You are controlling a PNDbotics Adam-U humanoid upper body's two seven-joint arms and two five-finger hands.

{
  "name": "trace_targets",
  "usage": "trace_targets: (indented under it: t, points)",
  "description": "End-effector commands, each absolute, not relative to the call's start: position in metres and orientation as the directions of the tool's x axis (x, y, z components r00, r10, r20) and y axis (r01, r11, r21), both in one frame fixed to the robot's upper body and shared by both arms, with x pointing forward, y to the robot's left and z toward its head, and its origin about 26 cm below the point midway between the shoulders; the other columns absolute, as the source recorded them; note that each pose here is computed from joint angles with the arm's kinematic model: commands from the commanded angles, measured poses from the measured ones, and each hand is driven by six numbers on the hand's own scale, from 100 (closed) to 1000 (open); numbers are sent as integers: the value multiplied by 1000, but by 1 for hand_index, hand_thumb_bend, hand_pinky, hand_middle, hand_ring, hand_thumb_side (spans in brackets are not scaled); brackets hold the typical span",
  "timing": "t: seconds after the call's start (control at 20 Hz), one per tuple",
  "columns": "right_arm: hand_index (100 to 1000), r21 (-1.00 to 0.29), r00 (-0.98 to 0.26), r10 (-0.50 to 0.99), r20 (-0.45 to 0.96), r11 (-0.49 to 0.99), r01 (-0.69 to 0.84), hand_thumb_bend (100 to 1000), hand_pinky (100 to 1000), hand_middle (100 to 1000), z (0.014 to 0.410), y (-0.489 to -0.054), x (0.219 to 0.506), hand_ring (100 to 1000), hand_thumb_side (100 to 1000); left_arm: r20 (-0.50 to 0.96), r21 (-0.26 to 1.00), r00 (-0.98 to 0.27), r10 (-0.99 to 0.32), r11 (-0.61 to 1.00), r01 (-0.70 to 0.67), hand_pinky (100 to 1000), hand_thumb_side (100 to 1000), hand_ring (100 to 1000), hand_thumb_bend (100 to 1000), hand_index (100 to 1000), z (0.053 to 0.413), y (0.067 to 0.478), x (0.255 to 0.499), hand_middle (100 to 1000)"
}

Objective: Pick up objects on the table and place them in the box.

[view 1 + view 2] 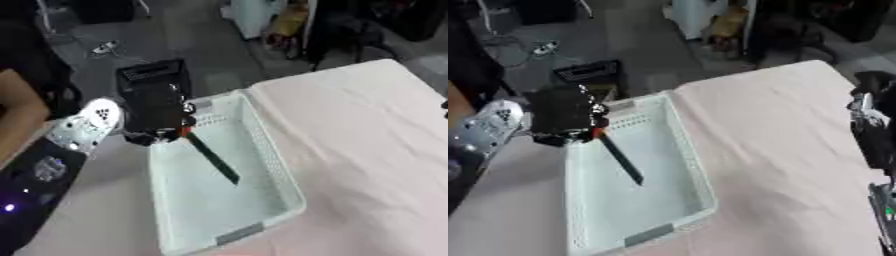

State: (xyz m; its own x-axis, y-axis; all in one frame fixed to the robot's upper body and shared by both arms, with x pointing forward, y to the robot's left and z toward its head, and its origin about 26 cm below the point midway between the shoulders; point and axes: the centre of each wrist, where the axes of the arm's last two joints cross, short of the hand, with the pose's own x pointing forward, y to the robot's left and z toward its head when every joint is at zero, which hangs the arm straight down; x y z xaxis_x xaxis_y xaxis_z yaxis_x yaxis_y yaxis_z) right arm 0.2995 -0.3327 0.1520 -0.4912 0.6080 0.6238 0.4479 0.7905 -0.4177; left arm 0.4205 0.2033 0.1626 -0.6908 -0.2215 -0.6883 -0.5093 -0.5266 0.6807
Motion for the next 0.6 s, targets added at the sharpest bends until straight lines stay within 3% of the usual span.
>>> trace_targets:
  t: [0.05,0.15,0.3,0.6]
  points:
    - [696,-414,-511,610,606,790,452,100,320,468,160,-333,300,415,650,-717,656,-668,-199,-515,-551,606,515,671,698,685,163,200,421,643]
    - [696,-414,-512,609,606,791,451,100,320,468,160,-332,301,415,650,-732,646,-656,-183,-492,-584,685,753,788,931,783,161,195,419,770]
    - [696,-413,-511,609,607,791,452,100,320,468,160,-333,301,415,650,-754,631,-635,-167,-452,-631,780,931,881,1000,849,162,190,415,867]
    - [696,-412,-510,609,607,790,454,100,320,468,160,-333,300,415,650,-796,594,-576,-184,-419,-687,823,939,915,1000,880,168,189,410,897]
